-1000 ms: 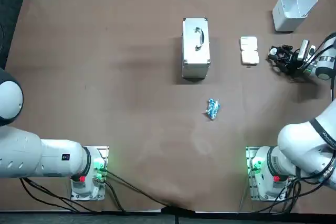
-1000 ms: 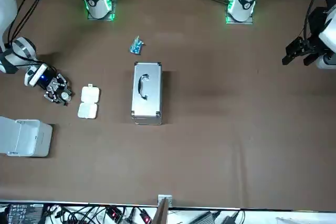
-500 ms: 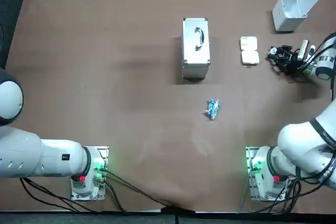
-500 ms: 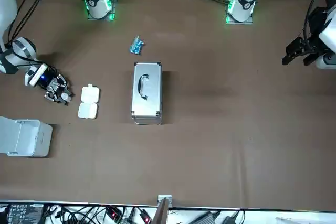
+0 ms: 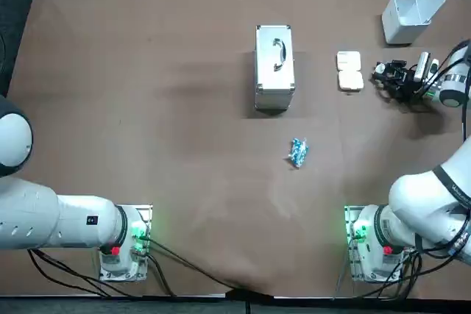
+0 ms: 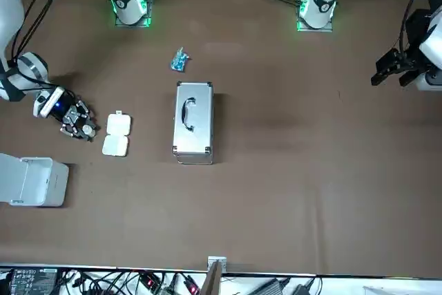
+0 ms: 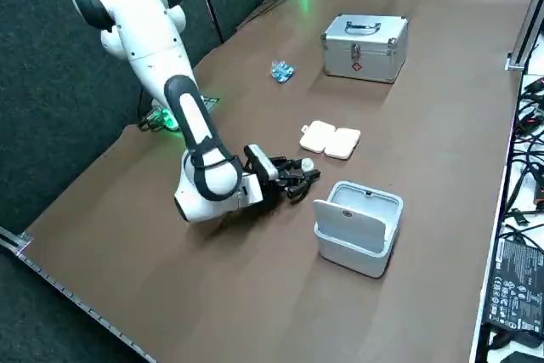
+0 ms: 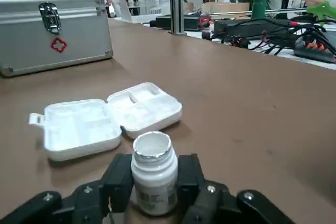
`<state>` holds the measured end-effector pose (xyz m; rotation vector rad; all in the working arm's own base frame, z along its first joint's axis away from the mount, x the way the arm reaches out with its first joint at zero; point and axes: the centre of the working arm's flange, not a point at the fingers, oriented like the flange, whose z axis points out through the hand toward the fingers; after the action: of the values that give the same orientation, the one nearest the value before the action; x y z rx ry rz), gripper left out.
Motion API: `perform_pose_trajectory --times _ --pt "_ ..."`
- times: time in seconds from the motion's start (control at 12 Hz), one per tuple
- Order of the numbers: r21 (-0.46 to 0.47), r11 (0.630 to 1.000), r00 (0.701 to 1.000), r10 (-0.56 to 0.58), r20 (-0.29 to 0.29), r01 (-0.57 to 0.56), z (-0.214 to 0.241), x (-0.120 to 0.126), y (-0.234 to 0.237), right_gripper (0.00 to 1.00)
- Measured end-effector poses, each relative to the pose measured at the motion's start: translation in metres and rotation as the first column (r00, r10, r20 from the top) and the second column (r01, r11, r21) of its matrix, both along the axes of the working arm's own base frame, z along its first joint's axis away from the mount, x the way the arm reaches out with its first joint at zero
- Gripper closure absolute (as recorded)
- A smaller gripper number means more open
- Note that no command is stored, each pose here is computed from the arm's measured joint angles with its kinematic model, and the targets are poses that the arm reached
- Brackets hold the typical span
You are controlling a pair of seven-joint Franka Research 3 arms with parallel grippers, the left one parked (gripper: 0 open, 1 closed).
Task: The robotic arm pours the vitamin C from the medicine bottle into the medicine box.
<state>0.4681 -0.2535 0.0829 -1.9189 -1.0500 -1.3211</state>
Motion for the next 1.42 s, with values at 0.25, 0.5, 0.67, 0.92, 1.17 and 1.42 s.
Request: perform_pose_trajectory --times 0.25,0.5,0.67,0.92,1.17,1.42 --pt "-0.053 0.999 1.0 0.006 0.011 -0.006 0.021 0.015 0.0 0.54" --pt "-0.114 0.993 1.0 0.014 -0.015 -0.016 0.05 0.023 -0.008 0.54" --pt "-0.148 0.989 0.999 0.013 -0.039 -0.018 0.07 0.029 -0.011 0.54" --pt "-0.23 0.973 0.998 -0.014 -0.069 -0.002 0.095 0.04 -0.004 0.54" --pt "-0.342 0.94 0.99 -0.061 -0.127 0.014 0.124 0.051 0.031 0.54" --pt "-0.414 0.91 0.985 -0.079 -0.151 0.009 0.132 0.063 0.059 0.54"
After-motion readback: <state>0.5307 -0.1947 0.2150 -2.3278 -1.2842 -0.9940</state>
